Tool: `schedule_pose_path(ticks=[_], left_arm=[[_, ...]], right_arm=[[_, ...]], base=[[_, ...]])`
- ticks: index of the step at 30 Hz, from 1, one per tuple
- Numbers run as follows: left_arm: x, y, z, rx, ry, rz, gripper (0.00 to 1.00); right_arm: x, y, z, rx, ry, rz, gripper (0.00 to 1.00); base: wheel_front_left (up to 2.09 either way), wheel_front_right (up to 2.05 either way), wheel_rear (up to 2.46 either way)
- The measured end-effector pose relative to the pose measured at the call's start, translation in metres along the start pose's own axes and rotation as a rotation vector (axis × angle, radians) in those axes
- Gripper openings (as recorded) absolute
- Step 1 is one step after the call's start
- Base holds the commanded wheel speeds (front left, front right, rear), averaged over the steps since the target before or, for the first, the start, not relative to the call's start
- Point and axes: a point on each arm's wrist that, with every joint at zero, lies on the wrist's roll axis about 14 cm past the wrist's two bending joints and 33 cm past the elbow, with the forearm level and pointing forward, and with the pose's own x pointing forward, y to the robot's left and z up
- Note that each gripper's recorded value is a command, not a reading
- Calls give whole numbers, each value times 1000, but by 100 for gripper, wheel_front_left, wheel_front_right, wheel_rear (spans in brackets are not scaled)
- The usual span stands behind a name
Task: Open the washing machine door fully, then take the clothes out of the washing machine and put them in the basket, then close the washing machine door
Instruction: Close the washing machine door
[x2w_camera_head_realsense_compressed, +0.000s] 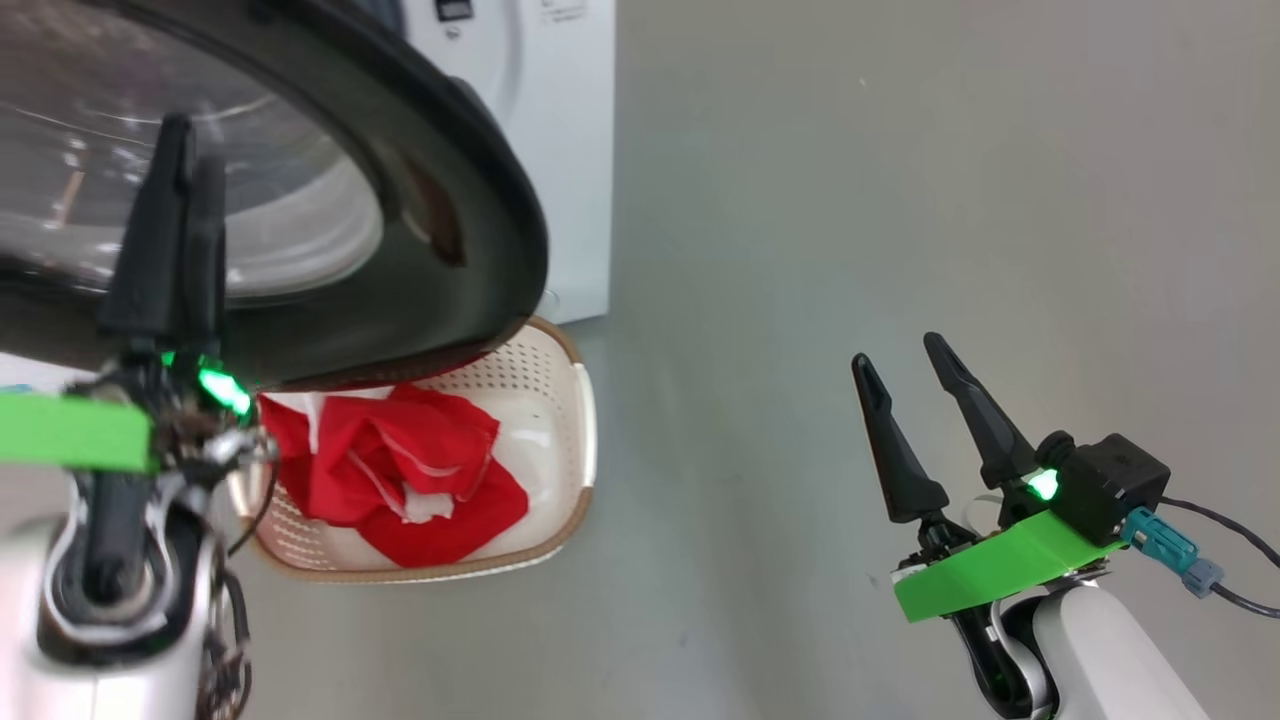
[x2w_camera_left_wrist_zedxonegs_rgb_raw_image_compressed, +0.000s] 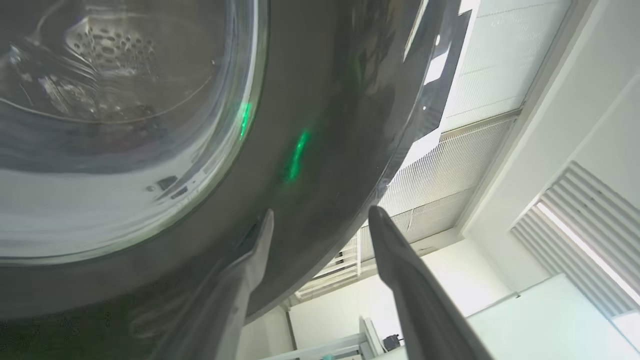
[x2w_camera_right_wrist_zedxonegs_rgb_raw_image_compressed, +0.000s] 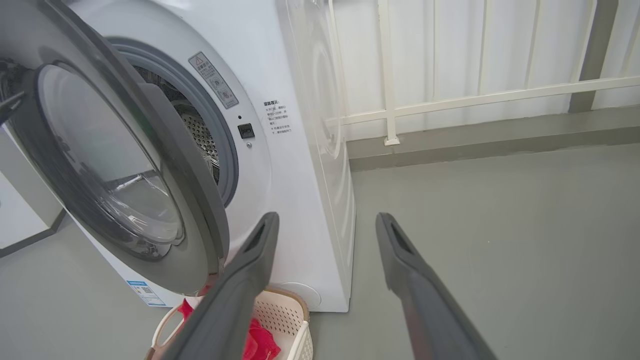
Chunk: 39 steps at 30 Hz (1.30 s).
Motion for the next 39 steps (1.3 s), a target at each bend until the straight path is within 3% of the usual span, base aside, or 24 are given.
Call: schedule_pose_path(ticks=[6,9,18,25,29,34,39], left_arm=[[-41,-1,28,278,-109,14,100],[-66,-2,40,470,-134,30,100],[-132,10,48,700,-162,109,100],[-166,23,54,973,-110,177,100],[-174,13,58,1214,-87,168,100],[-180,2,53,1345,-103,153,100],[-191,9,58,1391,-115,203,100]], right_arm=[[3,16,6,-16,-17,49,100],[2,23,10,-13,-28,68,100],[-8,41,16,-13,-41,112,100],[-18,48,20,-11,-51,127,100],[-24,50,24,-11,-62,133,100],[-27,53,29,-23,-75,142,100],[-31,51,26,-24,-68,134,100]], base=[[0,0,0],[0,0,0],[0,0,0],[0,0,0],[0,0,0],[0,0,0],[0,0,0]])
